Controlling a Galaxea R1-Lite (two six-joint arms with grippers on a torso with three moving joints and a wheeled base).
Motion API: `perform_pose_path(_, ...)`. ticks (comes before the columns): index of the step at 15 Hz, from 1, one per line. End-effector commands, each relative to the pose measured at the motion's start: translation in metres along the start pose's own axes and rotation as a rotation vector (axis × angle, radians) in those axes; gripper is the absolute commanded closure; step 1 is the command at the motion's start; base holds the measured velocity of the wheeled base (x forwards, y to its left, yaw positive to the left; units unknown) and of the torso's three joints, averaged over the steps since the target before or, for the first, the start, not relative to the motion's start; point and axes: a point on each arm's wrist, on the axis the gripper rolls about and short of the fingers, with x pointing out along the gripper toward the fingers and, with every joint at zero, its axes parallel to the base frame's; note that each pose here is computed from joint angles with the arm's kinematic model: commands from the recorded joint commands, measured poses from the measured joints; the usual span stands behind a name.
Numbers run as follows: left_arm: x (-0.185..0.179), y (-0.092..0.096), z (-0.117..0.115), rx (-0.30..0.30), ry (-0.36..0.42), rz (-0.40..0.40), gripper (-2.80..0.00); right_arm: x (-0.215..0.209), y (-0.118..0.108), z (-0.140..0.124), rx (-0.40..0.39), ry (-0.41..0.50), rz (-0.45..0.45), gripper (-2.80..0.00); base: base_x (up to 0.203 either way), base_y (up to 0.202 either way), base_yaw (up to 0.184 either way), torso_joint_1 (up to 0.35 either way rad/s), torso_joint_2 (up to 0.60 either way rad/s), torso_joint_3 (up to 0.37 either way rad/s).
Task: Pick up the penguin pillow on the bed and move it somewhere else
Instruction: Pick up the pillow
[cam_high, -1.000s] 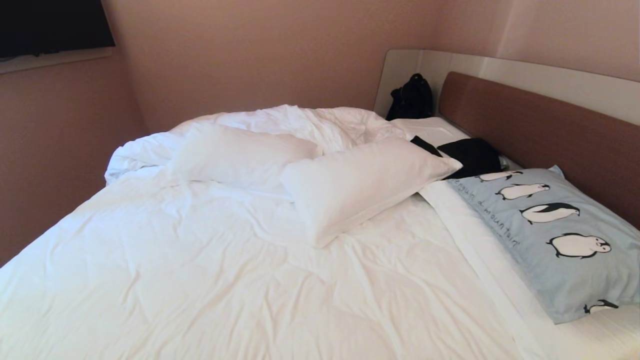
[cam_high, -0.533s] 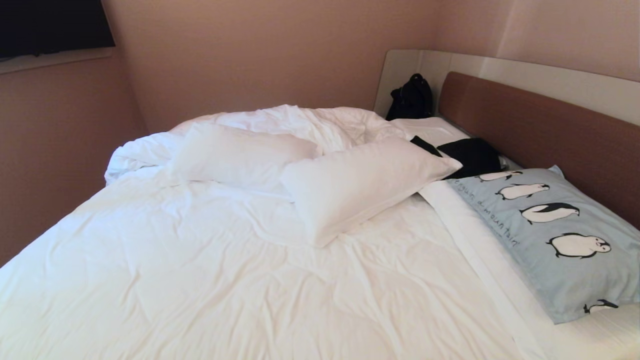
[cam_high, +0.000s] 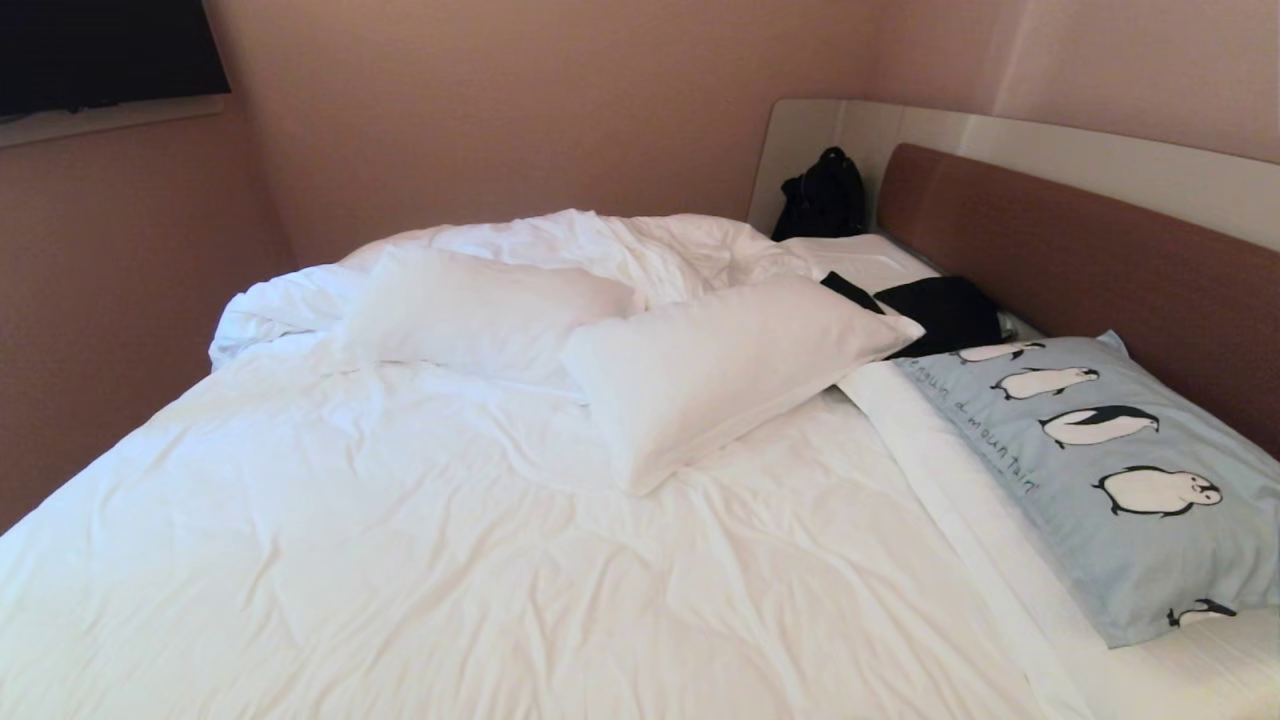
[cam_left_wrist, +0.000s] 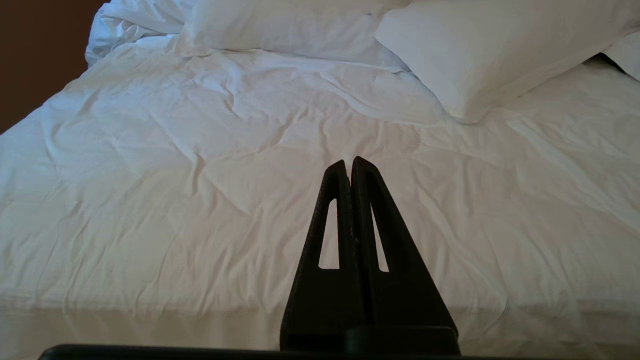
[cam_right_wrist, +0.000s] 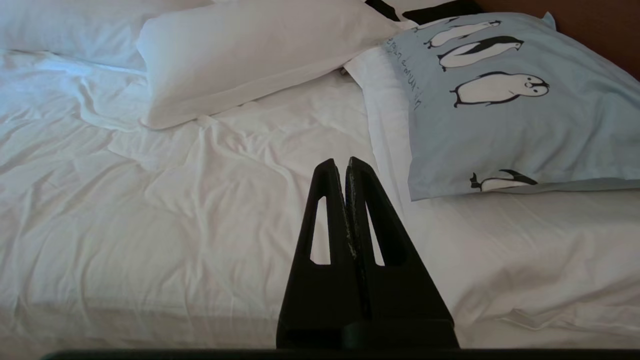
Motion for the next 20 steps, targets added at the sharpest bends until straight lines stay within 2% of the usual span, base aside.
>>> perform_pose_path(1, 0.0000, 0.0000, 0.0000, -0.001, 0.000, 0.000, 0.00, 0.0001, -0.0001, -0.0010, -0.003, 0.007, -0.006, 0.00, 0.000, 0.000, 0.000, 0.000, 0.00, 0.000)
perform_pose_path(4, 0.0000, 0.0000, 0.0000, -0.001, 0.000, 0.000, 0.00, 0.0016, -0.0003, -0.0090, -0.001, 0.041, -0.021, 0.00, 0.000, 0.000, 0.000, 0.000, 0.00, 0.000)
perform_pose_path(7, 0.0000, 0.0000, 0.0000, 0.000, 0.001, 0.000, 0.00, 0.0016, -0.0004, -0.0090, 0.019, 0.041, -0.023, 0.00, 0.000, 0.000, 0.000, 0.000, 0.00, 0.000)
perform_pose_path(20, 0.0000, 0.0000, 0.0000, -0.001, 0.000, 0.000, 0.00, 0.0016, -0.0004, -0.0090, 0.019, 0.041, -0.023, 0.00, 0.000, 0.000, 0.000, 0.000, 0.00, 0.000)
